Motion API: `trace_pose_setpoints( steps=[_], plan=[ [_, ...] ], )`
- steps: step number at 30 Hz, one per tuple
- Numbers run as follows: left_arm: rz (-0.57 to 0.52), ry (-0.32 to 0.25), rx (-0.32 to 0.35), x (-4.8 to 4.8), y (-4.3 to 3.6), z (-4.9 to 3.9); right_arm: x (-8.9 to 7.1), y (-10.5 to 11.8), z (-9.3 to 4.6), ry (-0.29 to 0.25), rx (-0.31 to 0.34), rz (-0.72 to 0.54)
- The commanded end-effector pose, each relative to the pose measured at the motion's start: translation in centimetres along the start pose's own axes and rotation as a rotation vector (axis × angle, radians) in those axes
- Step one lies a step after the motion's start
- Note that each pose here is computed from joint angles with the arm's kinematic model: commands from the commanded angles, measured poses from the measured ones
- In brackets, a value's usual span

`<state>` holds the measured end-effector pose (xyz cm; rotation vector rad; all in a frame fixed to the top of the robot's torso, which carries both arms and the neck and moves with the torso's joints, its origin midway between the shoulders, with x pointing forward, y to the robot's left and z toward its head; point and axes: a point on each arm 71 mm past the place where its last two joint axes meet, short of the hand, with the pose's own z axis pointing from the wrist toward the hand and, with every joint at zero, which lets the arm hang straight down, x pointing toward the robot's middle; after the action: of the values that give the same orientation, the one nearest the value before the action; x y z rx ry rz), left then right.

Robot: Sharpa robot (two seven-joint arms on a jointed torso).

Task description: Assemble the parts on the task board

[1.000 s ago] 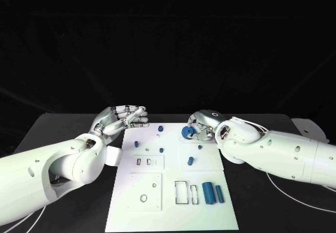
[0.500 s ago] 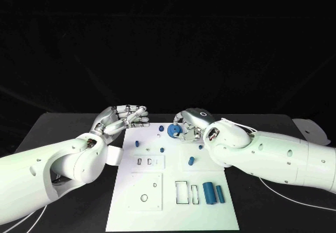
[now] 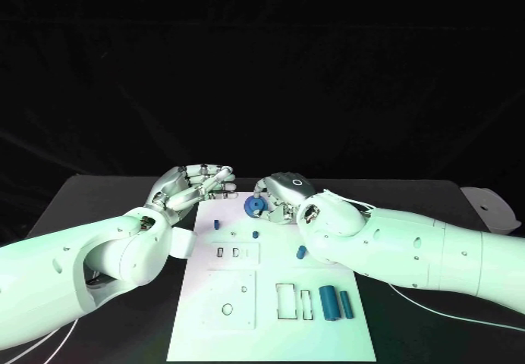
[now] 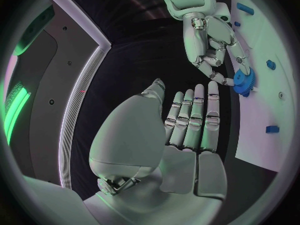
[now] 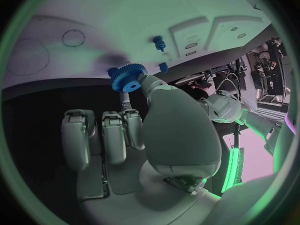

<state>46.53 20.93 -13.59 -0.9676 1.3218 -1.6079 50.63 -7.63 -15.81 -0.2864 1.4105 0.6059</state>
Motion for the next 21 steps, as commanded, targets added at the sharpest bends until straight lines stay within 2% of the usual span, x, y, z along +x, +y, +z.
trace_pose_setpoints(
  steps=[1, 21],
  plan=[
    [-0.011, 0.019, 0.008, 0.31, -0.11, 0.09, 0.5, 0.1, 0.3, 0.000, 0.005, -0.003],
    [-0.012, 0.021, 0.007, 0.41, -0.07, 0.19, 1.9, 1.1, 1.2, 0.027, -0.008, -0.002]
  ],
)
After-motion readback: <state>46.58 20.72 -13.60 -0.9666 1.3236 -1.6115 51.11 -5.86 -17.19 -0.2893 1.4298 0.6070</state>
